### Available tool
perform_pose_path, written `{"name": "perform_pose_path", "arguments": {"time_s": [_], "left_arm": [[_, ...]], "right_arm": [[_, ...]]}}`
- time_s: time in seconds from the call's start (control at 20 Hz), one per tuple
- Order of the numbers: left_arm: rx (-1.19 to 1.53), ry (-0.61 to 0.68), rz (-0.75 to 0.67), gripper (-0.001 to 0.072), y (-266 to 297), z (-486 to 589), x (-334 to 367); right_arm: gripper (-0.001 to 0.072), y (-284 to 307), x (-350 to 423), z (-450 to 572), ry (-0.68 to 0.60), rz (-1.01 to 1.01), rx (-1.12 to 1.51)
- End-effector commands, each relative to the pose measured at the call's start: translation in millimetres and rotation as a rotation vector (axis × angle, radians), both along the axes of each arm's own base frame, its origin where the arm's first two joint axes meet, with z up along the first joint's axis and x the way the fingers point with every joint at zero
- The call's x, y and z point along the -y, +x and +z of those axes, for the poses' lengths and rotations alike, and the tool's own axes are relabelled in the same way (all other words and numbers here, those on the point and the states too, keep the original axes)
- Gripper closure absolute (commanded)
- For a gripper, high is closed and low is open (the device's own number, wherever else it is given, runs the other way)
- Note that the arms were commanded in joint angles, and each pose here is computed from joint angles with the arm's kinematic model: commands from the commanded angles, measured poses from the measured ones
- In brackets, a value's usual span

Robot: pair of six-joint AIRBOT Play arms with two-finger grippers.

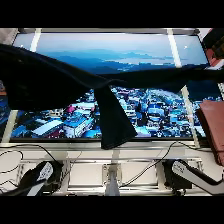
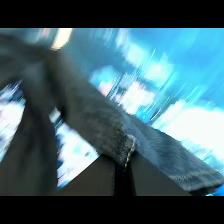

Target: Fold the clothes and pants, and hang the long-sleeved shirts on hangers.

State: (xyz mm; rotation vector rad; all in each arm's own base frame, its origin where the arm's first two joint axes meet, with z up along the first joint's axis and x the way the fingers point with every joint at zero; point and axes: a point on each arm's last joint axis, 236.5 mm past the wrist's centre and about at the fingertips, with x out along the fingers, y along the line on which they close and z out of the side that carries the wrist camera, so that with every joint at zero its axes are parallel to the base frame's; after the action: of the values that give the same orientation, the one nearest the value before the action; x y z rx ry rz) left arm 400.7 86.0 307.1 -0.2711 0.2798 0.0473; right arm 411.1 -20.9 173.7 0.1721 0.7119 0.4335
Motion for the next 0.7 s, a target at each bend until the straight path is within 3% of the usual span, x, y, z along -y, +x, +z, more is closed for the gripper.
{"name": "perform_pose_path", "arguments": {"time_s": [0.0, 0.25, 0.4, 0.5, 0.65], "left_arm": [[0.126, 0.017, 0.081, 0.0642, -30.9, 46.2, -9.8], [-0.363, 0.085, 0.352, 0.0642, -96.4, -56.8, -88.2], [-0.454, 0.061, 0.264, 0.0642, -76.2, -95.8, -88.3], [-0.517, -0.058, 0.183, 0.0643, -48.3, -135.2, -81.3], [-0.596, -0.341, 0.067, 0.0643, -2.4, -201.7, -60.8]], "right_arm": [[0.0692, -22.0, 27.8, 75.1, -0.236, -0.111, 0.133], [0.0695, -62.9, 75.6, 44.6, -0.428, -0.222, -0.09], [0.0696, -55.6, 74.2, 7.9, -0.408, -0.132, -0.196], [0.0697, -41.7, 82.0, -25.7, -0.384, -0.106, -0.274], [0.0697, -21.4, 87.2, -93.2, -0.291, -0.069, -0.428]]}}
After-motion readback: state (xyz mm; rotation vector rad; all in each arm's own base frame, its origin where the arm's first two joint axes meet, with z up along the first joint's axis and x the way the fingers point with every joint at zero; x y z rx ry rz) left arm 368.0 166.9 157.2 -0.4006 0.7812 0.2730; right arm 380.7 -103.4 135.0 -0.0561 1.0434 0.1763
